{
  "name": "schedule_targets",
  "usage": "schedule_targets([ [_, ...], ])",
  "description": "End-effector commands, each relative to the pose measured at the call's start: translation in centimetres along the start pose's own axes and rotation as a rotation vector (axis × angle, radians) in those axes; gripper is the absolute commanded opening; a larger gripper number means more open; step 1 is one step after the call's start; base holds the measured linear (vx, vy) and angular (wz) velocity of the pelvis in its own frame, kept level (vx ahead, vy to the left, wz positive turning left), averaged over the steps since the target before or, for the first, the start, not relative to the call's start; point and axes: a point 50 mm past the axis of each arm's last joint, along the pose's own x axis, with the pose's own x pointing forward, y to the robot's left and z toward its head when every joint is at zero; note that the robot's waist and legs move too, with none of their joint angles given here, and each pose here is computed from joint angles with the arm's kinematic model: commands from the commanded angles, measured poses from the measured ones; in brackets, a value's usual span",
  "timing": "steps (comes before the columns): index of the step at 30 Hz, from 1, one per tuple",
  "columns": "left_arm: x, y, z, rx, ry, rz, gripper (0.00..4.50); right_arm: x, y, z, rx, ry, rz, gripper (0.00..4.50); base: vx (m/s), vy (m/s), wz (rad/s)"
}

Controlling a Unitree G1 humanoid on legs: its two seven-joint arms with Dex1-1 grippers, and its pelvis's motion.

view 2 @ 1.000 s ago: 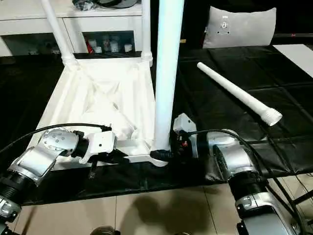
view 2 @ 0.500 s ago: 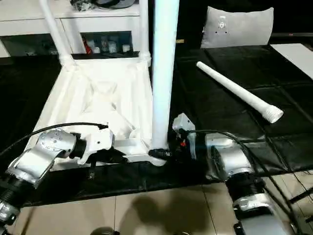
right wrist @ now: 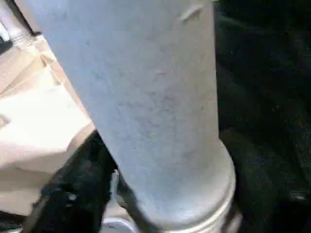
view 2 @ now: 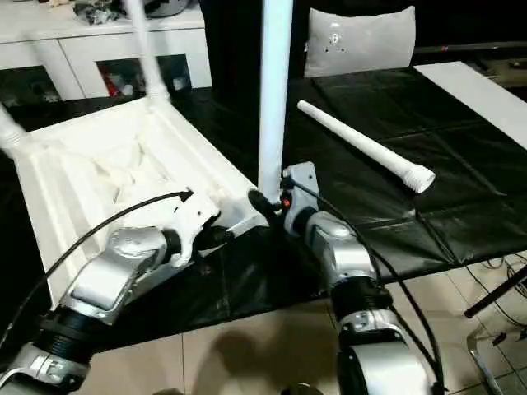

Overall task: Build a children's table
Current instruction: Rotate leg to tighten

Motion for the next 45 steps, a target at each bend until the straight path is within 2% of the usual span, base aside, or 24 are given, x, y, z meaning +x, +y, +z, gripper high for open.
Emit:
schedule_targets([
  [1, 0.5, -0.7, 2.8, 0.068, -0.102, -0.015, 0.0, 1.1, 2.7, -1.7, 0.005, 0.069, 0.125, 3.7, 0.0, 0.0, 0.0],
  [4, 0.2, 0.0, 2.3, 0.097, -0.075, 0.003, 0.0, 0.6, 2.1, -1.4, -0.037, 0.052, 0.134, 4.02, 0.0, 0.0, 0.0],
  [5, -0.1, 0.6, 1.9, 0.114, -0.054, 0.014, 0.0, 0.1, 1.5, -1.1, -0.061, 0.04, 0.137, 4.02, 0.0, 0.0, 0.0],
  [6, -0.3, 0.9, 1.5, 0.13, -0.039, 0.013, 0.0, -0.4, 1.1, -0.8, -0.079, 0.024, 0.152, 4.25, 0.0, 0.0, 0.0],
  [8, -0.8, 1.4, 0.9, 0.15, -0.014, -0.001, 0.0, -1.4, 0.2, -0.2, -0.122, 0.002, 0.197, 4.31, 0.0, 0.0, 0.0],
  [13, -1.5, 1.8, -0.1, 0.186, 0.009, -0.061, 0.0, -3.3, -0.8, 0.9, -0.196, -0.01, 0.303, 4.43, 0.0, 0.0, 0.0],
  [18, -2.5, 1.6, -0.8, 0.276, 0.028, -0.204, 0.0, -5.0, -1.7, 1.7, -0.273, 0.038, 0.427, 4.43, 0.0, 0.0, 0.0],
  [22, -3.7, 1.2, -1.8, 0.369, 0.083, -0.391, 0.0, -6.0, -2.7, 2.3, -0.382, 0.117, 0.49, 4.43, 0.0, 0.0, 0.0],
  [28, -4.2, 0.6, -2.3, 0.429, 0.108, -0.522, 0.0, -6.2, -2.2, 2.4, -0.425, 0.167, 0.614, 4.43, 0.0, 0.0, 0.0],
  [36, -4.4, 0.5, -2.2, 0.451, 0.11, -0.583, 0.0, -6.3, -1.3, 1.1, -0.428, 0.257, 0.731, 4.43, 0.0, 0.0, 0.0],
  [45, -4.3, 0.6, -2.3, 0.46, 0.109, -0.603, 0.0, -6.1, -1.2, 0.7, -0.409, 0.284, 0.767, 3.7, 0.0, 0.0, 0.0],
])
